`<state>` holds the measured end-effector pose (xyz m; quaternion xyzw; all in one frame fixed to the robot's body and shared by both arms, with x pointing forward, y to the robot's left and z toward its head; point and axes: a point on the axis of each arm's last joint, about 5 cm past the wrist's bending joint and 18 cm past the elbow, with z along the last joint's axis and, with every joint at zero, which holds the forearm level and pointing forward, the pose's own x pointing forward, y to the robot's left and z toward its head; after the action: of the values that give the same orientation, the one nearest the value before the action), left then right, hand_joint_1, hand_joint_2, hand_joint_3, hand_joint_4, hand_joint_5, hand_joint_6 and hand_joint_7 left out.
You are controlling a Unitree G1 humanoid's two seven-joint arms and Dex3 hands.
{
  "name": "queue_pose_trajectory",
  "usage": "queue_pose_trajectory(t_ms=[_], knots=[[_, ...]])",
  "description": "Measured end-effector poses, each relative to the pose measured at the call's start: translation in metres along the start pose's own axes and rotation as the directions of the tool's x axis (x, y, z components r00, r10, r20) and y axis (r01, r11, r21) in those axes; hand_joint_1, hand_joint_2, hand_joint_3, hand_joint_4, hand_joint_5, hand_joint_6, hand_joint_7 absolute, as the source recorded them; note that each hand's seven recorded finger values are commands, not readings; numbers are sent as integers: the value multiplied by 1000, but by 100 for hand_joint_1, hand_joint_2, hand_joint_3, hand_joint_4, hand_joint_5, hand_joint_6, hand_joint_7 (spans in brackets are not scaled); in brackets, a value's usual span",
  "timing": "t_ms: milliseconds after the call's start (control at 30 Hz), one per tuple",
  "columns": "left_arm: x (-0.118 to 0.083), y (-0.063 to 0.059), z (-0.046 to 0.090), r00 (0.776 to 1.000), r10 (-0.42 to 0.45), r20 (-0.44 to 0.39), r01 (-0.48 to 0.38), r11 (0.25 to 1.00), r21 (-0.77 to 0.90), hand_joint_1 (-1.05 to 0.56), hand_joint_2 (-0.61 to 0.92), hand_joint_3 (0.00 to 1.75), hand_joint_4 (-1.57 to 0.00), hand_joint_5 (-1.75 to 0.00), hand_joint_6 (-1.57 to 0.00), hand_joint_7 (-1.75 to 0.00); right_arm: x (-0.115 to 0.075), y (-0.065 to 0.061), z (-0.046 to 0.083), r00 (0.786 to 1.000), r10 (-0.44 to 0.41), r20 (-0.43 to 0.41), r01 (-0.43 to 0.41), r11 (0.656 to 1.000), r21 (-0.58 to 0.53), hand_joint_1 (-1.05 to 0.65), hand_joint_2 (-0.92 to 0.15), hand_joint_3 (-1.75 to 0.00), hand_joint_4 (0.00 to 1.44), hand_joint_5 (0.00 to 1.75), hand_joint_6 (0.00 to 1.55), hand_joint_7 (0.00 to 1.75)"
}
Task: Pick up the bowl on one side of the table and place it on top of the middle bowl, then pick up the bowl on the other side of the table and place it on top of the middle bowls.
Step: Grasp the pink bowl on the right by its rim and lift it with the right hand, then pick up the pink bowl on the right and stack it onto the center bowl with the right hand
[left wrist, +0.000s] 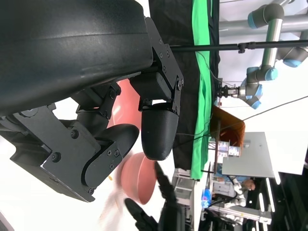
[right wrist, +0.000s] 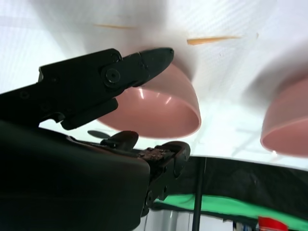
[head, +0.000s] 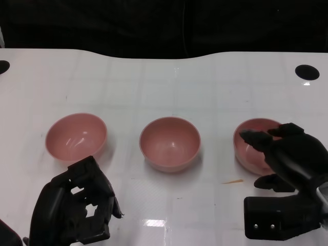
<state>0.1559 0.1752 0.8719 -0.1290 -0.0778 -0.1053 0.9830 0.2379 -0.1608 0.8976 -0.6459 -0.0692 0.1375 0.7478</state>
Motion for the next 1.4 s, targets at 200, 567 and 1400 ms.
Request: queue_pose_trajectory(t_ms=[200, 567, 1400], knots=[[0, 1, 0, 1000, -1, -4, 1, 1000, 6, -8, 42, 141, -83, -171, -79, -155, 9, 14, 1, 997, 75, 1, -75, 995, -70, -57, -92, -6, 41, 33, 39, 4], [0, 0, 0, 1000, -9, -9, 9, 1000, 7, -9, 42, 141, -84, -169, -80, -154, 25, 27, -5, 999, 7, 43, -3, 996, -93, -25, -91, -11, 79, 152, 112, 16], [0, -1, -1, 1000, -8, -14, 8, 1000, 1, -7, 42, 143, -82, -172, -79, -155, 40, -17, 38, 796, -505, 333, 416, 857, 305, -25, -44, -124, 96, 175, 72, 175]])
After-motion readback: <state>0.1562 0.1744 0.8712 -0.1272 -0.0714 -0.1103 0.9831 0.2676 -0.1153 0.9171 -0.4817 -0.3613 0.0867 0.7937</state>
